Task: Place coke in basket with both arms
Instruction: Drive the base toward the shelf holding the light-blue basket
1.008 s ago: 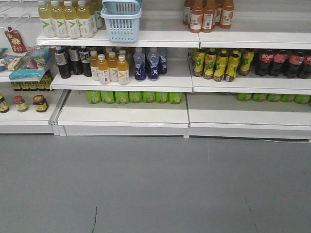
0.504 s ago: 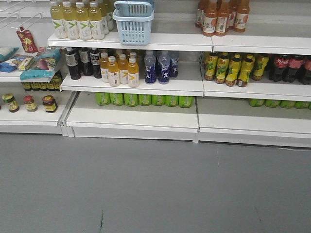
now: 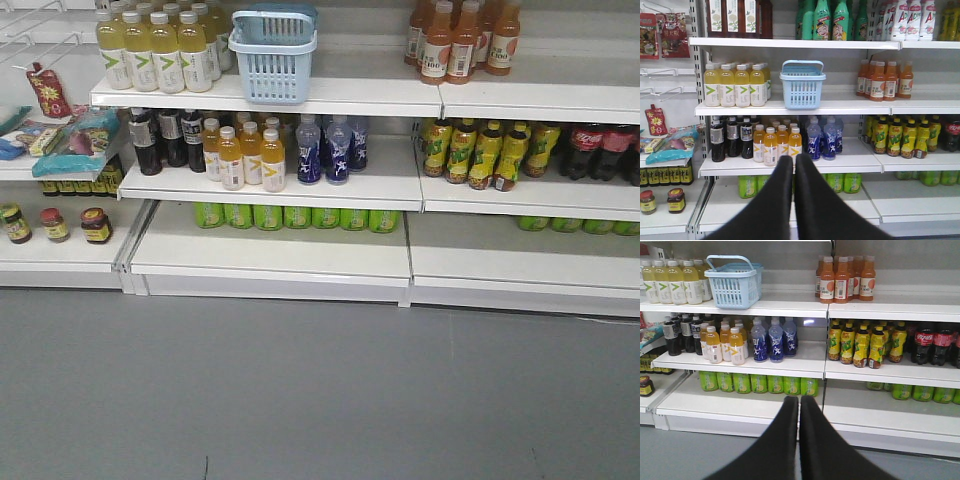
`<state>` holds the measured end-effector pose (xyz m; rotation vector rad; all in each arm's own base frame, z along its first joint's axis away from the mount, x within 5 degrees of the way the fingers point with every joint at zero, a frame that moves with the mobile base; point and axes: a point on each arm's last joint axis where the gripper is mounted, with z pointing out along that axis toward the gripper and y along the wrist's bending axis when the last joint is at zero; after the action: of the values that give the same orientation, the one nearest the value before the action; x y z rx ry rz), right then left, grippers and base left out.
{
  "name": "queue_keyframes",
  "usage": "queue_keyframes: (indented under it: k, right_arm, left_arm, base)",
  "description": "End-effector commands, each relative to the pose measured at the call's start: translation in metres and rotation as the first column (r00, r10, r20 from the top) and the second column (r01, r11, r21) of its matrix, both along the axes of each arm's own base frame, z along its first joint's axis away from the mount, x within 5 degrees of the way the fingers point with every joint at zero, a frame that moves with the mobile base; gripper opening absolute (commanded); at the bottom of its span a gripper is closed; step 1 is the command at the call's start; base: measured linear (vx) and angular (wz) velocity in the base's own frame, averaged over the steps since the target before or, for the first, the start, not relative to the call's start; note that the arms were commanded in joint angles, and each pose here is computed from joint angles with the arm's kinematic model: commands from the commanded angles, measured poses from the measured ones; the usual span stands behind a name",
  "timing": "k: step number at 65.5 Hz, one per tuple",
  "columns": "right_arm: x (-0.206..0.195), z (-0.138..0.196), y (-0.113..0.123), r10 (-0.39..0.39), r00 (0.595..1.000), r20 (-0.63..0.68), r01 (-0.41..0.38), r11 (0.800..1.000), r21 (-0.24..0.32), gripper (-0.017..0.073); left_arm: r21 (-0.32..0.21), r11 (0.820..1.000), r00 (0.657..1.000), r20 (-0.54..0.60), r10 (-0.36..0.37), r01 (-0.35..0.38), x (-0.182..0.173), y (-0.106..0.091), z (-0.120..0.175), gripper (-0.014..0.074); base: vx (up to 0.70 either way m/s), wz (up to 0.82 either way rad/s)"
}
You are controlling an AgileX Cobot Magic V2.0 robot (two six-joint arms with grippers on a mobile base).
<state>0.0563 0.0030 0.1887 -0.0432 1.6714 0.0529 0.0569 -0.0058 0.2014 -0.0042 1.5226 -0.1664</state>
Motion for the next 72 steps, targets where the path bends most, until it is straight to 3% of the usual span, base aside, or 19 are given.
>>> queue_keyframes:
  k: [1,72]
  right_arm:
    - [-0.0005,0.0037,0.0001,0.001,0.997,0.078,0.0,1.0,-0.013,-0.0005]
    - [-0.0005,0.0039,0.0001,0.001,0.997,0.08,0.0,1.0,-0.013,-0.0005]
  left_arm:
    - [-0.027,1.0,0.996,0.089,-0.001,0.003,-0.0022,0.0003,0.0078,-0.0006]
    - [-0.027,1.0,0.996,0.089,-0.001,0.003,-0.0022,0.0003,0.0078,-0.0006]
  base:
    - [0.13,-0.02]
    - [0.15,-0.02]
